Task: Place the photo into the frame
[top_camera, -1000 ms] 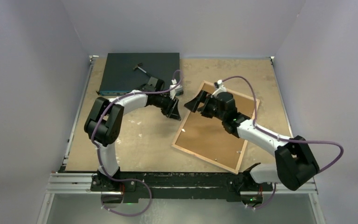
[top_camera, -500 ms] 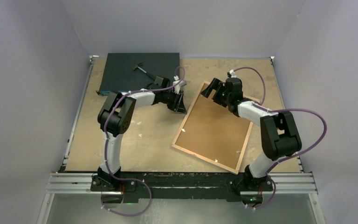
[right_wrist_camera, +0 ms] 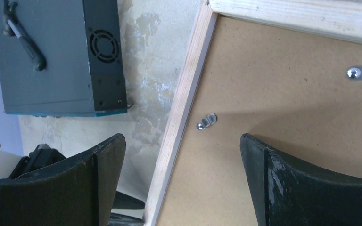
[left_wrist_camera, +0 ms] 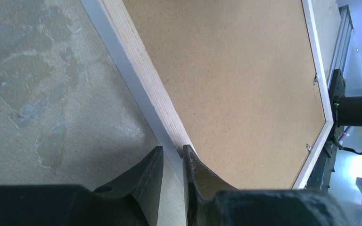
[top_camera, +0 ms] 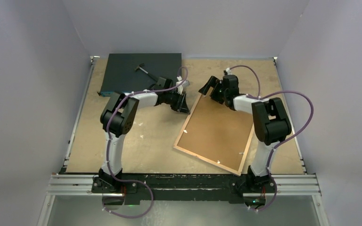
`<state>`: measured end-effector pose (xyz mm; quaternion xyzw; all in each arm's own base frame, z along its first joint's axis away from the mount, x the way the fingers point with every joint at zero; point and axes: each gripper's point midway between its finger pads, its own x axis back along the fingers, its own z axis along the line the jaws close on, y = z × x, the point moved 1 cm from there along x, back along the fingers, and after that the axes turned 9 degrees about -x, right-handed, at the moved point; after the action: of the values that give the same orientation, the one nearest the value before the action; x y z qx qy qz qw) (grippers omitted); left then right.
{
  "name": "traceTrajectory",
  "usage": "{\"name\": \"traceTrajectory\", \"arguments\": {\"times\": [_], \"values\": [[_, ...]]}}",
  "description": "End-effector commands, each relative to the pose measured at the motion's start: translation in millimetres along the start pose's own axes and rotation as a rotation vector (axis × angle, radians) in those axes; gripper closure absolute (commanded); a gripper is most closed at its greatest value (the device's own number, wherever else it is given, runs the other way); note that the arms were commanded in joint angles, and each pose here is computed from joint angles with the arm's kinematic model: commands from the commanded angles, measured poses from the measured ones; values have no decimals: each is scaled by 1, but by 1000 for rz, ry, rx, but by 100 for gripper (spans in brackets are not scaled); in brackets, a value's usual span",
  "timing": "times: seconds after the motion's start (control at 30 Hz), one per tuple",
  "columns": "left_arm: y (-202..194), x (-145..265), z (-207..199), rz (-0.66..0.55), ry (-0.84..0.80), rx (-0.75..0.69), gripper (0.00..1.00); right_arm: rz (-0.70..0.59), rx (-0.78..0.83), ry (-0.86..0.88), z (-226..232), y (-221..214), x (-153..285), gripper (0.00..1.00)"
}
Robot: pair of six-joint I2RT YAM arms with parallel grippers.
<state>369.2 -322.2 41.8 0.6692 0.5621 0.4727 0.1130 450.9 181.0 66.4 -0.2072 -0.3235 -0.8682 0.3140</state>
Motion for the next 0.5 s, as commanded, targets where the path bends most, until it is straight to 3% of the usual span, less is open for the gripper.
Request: {"name": "traceTrajectory", "arguments": {"times": [0.0,0.47], "values": [[-4,-2,-5,0,-29,-30,81,-9,-7,51,13,8,-10,8],[-9,-3,-4,13,-27,-31,85,69,-91,109,17,-9,-23,10]]}}
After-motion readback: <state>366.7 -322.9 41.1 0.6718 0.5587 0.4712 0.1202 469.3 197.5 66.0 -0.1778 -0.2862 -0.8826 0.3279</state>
